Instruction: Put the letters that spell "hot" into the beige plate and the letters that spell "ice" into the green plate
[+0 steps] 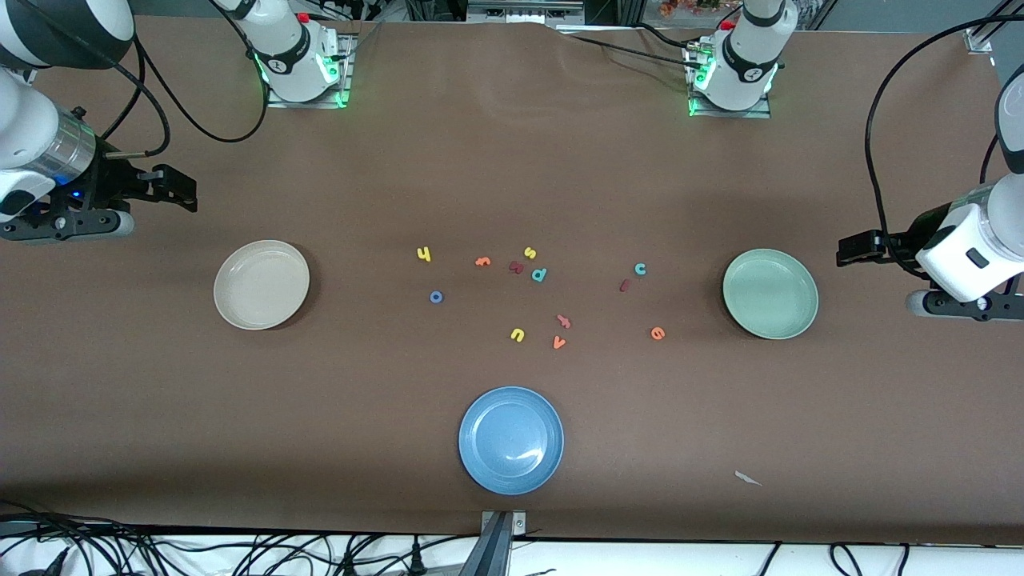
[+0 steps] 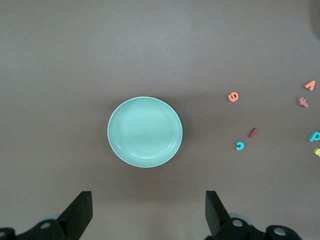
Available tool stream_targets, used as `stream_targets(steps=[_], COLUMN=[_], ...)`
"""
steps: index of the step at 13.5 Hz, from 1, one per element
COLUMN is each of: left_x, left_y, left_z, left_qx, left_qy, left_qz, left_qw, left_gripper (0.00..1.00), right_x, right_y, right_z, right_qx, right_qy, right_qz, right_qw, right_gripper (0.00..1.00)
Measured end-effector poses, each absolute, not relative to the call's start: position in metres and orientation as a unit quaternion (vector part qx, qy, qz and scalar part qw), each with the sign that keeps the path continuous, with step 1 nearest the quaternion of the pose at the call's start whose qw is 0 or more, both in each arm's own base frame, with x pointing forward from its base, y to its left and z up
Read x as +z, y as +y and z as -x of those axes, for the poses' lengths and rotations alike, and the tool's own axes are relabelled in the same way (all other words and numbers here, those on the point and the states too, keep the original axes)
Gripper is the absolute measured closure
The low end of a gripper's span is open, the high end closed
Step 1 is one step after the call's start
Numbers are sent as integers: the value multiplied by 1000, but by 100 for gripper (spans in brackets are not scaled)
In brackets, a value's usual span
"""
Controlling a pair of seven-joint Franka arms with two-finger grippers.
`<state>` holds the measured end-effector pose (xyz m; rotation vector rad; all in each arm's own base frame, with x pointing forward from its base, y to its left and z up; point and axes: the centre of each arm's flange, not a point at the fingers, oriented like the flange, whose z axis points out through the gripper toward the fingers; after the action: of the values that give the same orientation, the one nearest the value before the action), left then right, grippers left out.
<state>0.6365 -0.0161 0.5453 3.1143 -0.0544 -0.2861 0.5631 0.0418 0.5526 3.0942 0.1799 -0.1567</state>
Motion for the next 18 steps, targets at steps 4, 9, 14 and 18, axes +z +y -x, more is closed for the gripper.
stream_targets(steps=[4,9,14,18], left_x=[544,544,544,544], left_y=[-16,-16,-16,-16], left_z=[-636,-636,-636,-636], left_qx=[-93,-93,-93,-93], left_qy=[-17,-17,-17,-17], left_qz=[-995,-995,-995,-995], left_qw=[7,7,7,7], left_gripper=[0,0,0,0], right_x=[551,551,551,551], right_y=[25,26,41,43], right_z=[-565,-565,-564,-564], right_qx=[-53,-53,-53,-53], right_qy=[36,36,37,38], right_qz=[-998,-998,-998,-998], right_qw=[0,-3,-2,-2], right_gripper=[0,0,0,0])
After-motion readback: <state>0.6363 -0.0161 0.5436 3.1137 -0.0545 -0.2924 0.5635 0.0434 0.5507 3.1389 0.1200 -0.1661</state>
